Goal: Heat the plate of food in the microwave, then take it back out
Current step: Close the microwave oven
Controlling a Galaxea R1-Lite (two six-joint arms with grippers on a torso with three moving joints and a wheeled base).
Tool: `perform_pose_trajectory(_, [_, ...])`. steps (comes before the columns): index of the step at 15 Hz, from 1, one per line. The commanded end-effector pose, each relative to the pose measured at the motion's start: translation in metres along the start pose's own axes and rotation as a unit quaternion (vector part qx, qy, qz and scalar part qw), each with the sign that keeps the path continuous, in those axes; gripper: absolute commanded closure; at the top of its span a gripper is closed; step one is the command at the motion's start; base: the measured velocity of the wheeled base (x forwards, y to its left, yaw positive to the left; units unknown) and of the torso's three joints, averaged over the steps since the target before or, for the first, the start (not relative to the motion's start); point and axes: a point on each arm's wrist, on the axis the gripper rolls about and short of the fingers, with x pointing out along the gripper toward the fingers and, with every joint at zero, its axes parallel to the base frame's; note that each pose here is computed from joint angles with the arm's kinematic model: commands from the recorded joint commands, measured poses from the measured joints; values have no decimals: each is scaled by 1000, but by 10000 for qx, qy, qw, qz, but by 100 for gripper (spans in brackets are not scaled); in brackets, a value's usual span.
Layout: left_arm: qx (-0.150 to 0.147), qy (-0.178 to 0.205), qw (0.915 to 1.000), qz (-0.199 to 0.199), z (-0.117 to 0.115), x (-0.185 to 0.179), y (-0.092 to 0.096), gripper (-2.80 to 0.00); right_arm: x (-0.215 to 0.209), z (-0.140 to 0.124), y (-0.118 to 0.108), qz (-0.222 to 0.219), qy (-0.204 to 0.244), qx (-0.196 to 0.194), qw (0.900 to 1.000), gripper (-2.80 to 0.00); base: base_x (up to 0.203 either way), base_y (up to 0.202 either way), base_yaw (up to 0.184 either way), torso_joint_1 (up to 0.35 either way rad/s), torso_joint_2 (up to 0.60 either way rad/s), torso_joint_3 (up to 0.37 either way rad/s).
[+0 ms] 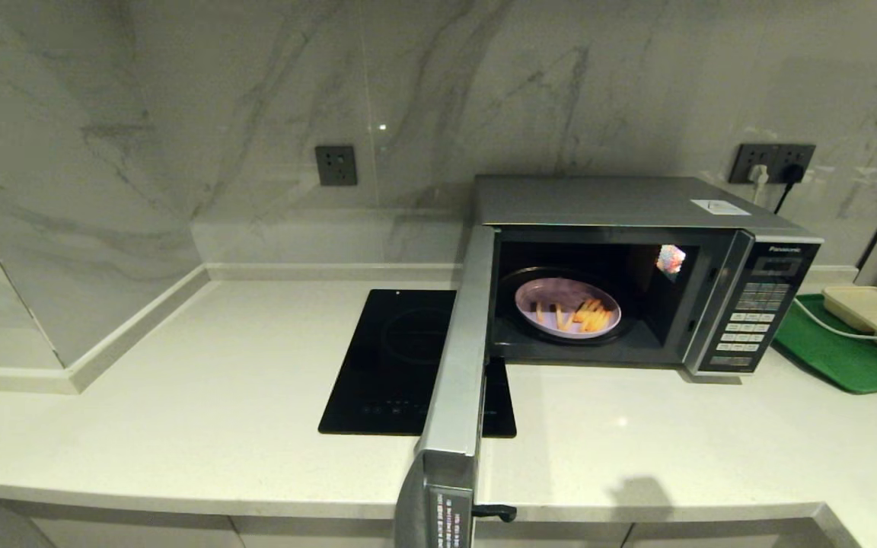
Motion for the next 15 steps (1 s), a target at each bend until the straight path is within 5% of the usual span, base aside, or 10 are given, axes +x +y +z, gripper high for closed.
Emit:
perform_pose_trajectory(1, [-3,-3,10000,2,0,0,0,0,16,5,19,162,125,-437,9988,0,0,0,0,0,0,0])
perform_pose_trajectory(9, [-3,-3,10000,2,0,0,0,0,97,6,122,1289,568,-1896,9717,0,0,0,0,0,0,0])
perform_pose_trajectory(15, [-3,-4,10000,9,0,0,0,0,120,22,147,2228,156,-1847,9571,0,0,0,0,0,0,0])
